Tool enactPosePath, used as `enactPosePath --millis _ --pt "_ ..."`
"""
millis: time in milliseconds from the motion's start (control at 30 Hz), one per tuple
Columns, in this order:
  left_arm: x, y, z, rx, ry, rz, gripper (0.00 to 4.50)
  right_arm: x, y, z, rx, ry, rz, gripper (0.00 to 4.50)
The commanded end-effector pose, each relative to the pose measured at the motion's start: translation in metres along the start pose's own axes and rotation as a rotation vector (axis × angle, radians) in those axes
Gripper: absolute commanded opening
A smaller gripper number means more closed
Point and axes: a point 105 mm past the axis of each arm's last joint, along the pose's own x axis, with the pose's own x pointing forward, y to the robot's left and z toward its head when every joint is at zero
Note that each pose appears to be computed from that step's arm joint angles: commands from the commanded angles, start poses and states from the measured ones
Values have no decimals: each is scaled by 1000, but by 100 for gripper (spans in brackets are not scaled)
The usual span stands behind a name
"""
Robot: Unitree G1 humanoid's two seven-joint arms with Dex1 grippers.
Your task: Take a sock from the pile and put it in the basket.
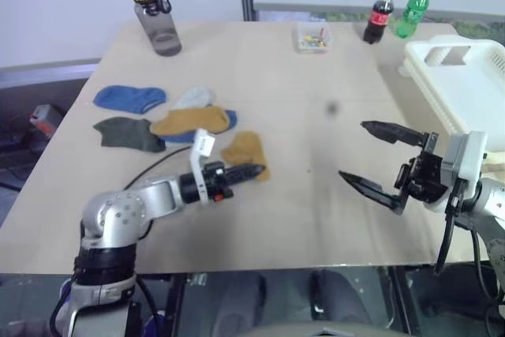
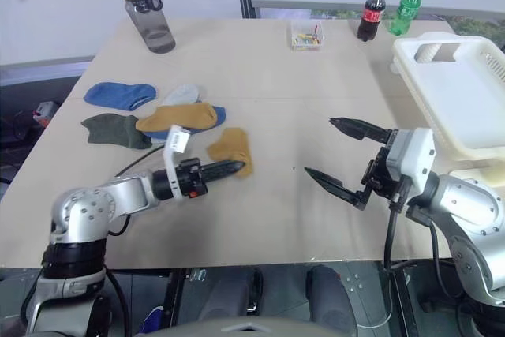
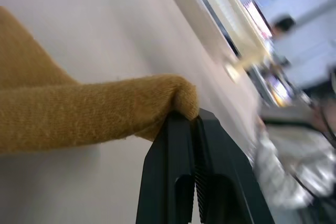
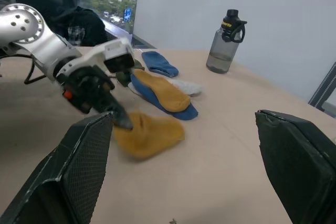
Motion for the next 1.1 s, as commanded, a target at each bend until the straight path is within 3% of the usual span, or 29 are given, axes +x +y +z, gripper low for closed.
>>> enactPosePath --millis 33,133,233,367,467,567,700,800,933,1033,1100 --pt "10 -15 -8 34 134 -136 9 -1 3 8 -43 -22 -2 450" --pt "3 -18 -19 44 284 -204 9 -2 4 3 -25 14 -12 450" --pt "-19 8 -27 97 435 -110 9 -2 8 -9 26 82 -22 450" --pt "-51 56 -14 253 564 66 9 5 10 -39 33 241 -90 450" --pt "-52 69 -3 342 597 88 9 16 9 -63 10 342 -115 450" --pt "-44 76 9 403 563 114 9 36 0 -92 77 409 -170 450" --pt "-37 76 20 502 498 136 9 53 -7 -104 138 438 -198 450" --pt "-31 65 34 615 358 140 9 58 4 -109 221 483 -158 450" --pt "-30 55 27 667 288 154 9 54 18 -120 273 548 -138 450" --pt "-27 49 20 645 254 173 0 50 25 -131 315 600 -136 362" --pt "-24 44 13 619 243 164 0 46 27 -140 317 634 -144 270"
